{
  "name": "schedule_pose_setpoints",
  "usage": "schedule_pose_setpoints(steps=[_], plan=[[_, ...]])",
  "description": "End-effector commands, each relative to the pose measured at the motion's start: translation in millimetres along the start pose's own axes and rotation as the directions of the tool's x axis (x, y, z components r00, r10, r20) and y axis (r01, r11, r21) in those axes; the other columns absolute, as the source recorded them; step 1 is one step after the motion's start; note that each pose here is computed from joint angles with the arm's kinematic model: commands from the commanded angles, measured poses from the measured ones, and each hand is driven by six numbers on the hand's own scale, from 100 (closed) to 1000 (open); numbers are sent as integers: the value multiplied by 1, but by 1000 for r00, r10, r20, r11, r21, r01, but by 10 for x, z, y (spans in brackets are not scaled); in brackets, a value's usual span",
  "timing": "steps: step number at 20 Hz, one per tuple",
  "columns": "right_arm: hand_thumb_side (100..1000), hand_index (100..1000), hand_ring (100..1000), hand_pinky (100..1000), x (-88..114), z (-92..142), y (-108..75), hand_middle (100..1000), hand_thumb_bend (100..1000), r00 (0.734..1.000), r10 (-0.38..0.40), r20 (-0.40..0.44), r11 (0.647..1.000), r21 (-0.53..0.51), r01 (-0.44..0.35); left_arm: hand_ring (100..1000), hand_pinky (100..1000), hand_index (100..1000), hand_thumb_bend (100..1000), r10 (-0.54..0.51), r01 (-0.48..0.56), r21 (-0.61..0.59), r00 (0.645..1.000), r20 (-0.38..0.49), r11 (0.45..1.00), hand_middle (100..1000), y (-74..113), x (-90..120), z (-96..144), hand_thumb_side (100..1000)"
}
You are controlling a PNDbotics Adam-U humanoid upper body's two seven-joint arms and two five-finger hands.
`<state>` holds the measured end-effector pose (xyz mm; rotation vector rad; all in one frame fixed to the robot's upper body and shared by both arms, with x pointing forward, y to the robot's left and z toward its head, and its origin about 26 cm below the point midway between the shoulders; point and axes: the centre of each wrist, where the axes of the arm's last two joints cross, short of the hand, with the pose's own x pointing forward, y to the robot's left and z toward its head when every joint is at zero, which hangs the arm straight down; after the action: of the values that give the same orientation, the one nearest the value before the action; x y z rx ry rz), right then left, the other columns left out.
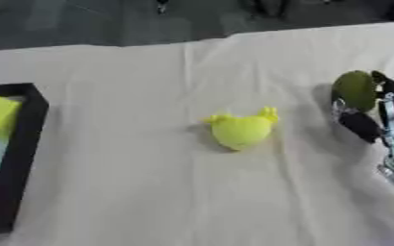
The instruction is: Pick up the objects with one hand, pass them to the other hand, and then place them into the box on the other side of the table.
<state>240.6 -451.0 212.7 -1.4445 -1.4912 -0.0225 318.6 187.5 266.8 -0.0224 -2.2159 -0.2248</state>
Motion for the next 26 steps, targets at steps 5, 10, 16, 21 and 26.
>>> schedule_pose_setpoints(steps=[5, 10, 16, 21, 26], plan=[[451, 950, 813, 819, 97, -99, -109, 852, 404, 951, 214, -222, 929, -256, -269, 896, 762, 749, 185, -26, 25, 18, 999, 27, 1000, 753, 96, 72, -6, 935], [400, 937, 805, 811, 131, -55, -94, 802, 437, 926, 264, -269, 911, -245, -331, 894, 763, 738, 185, -22, 21, 20, 999, 29, 1000, 750, 97, 73, -5, 934], [351, 933, 794, 797, 115, -42, -92, 740, 467, 903, 300, -308, 893, -243, -380, 891, 764, 729, 183, -21, 20, 24, 999, 33, 1000, 746, 102, 79, -6, 932], [278, 865, 733, 752, 142, -72, -123, 587, 368, 906, 287, -310, 890, -263, -372, 889, 765, 721, 183, -21, 20, 26, 999, 32, 999, 742, 105, 77, -4, 933], [149, 784, 613, 683, 239, -73, -182, 491, 156, 922, 259, -286, 891, -298, -343, 888, 766, 716, 184, -21, 20, 29, 999, 30, 999, 739, 108, 70, 1, 933]])
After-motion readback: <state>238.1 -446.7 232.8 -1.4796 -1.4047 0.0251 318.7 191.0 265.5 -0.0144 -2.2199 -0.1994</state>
